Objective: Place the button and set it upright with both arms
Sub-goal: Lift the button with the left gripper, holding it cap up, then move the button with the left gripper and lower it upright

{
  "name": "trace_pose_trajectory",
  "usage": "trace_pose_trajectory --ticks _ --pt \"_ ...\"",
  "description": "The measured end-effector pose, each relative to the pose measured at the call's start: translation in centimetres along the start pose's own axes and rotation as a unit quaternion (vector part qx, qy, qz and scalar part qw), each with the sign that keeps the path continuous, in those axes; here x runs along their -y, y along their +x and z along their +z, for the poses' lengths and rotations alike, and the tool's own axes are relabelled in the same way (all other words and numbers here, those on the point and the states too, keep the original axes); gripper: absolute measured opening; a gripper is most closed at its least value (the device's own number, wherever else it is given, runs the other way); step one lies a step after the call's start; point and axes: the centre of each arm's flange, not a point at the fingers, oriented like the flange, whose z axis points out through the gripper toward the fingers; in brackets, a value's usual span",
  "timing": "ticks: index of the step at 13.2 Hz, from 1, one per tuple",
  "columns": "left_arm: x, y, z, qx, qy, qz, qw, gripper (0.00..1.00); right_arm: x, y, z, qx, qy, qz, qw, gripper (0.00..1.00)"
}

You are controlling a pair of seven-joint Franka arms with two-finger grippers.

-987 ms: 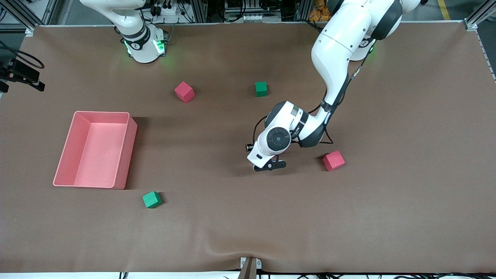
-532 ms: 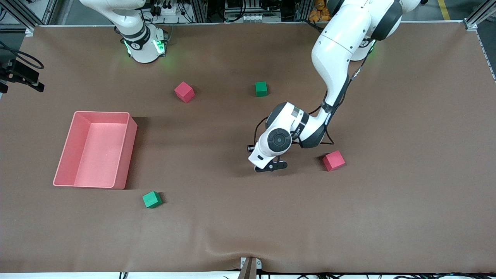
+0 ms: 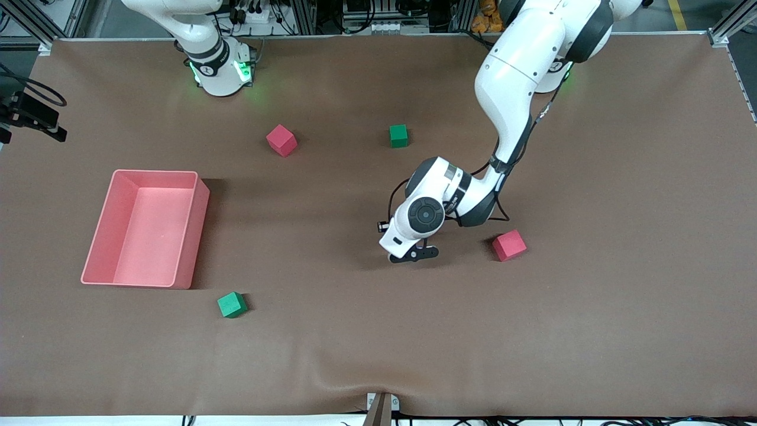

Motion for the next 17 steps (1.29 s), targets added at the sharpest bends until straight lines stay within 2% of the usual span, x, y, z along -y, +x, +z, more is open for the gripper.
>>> trace_pose_trajectory --ticks 2,6,10,12,14,17 --pt "0.0 0.0 0.0 0.000 0.000 0.000 1.000 0.42 0.1 0.2 0.0 -0.004 0.000 -0.001 1.000 1.00" --pt "-0.4 0.1 -0.8 -0.006 -0.006 0.002 1.000 0.42 0.5 0.2 -0.6 -0.012 -0.001 -0.005 1.000 1.00" --pt "-1.7 -0.6 -3.8 -0.024 -0.019 0.013 0.999 0.42 0.5 0.2 -0.6 -0.012 -0.001 -0.005 1.000 1.00" --pt "-2.7 -1.7 -5.6 -0.054 -0.005 0.008 0.999 0.42 0.6 0.2 -0.6 -0.012 0.000 -0.006 1.000 1.00" --pt "-4.8 -4.2 -6.3 -0.096 0.024 -0.018 0.995 0.42 0.8 0.3 -0.6 -0.012 0.000 -0.007 1.000 1.00" --pt "-8.2 -8.8 -5.5 -0.164 0.053 -0.075 0.982 0.42 0.9 0.3 -0.6 -0.012 0.001 -0.009 1.000 1.00"
